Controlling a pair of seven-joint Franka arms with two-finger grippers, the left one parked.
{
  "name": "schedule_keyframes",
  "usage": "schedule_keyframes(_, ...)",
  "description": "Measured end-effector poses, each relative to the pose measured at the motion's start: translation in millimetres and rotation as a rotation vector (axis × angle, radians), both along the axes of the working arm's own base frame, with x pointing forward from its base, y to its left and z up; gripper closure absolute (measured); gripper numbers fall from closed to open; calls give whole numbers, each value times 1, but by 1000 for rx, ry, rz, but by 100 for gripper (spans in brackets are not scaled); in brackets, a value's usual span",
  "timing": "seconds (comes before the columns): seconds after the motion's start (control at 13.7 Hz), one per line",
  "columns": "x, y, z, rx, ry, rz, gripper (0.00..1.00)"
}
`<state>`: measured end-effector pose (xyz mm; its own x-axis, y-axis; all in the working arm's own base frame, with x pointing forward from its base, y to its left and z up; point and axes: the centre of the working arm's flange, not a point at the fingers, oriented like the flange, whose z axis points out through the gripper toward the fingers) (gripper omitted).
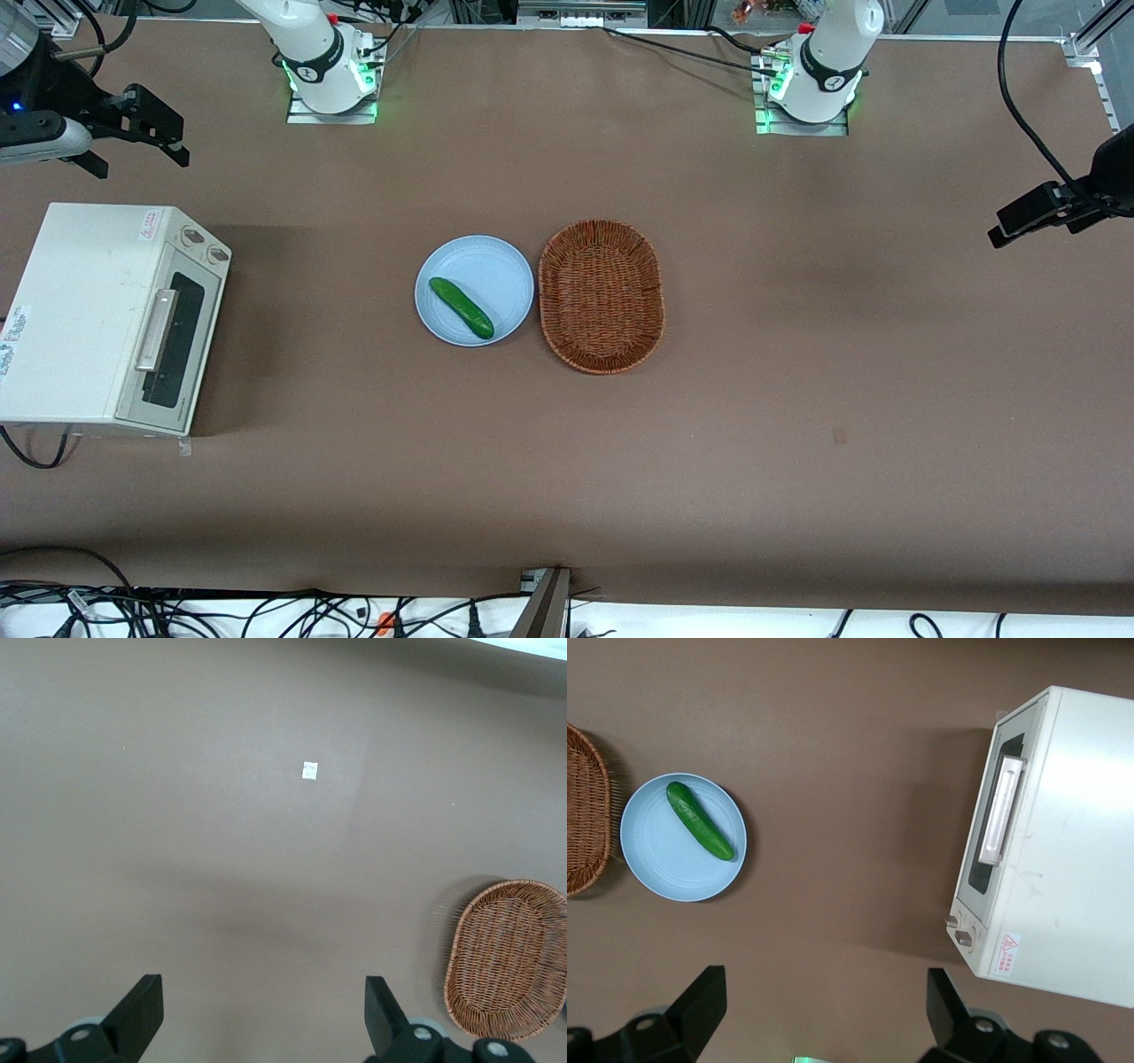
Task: Open oven door with right arm only
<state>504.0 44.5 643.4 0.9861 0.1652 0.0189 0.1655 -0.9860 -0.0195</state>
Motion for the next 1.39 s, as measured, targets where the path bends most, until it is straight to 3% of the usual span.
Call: schedule_keyframes(1.39,-1,0,-5,-4,17,0,0)
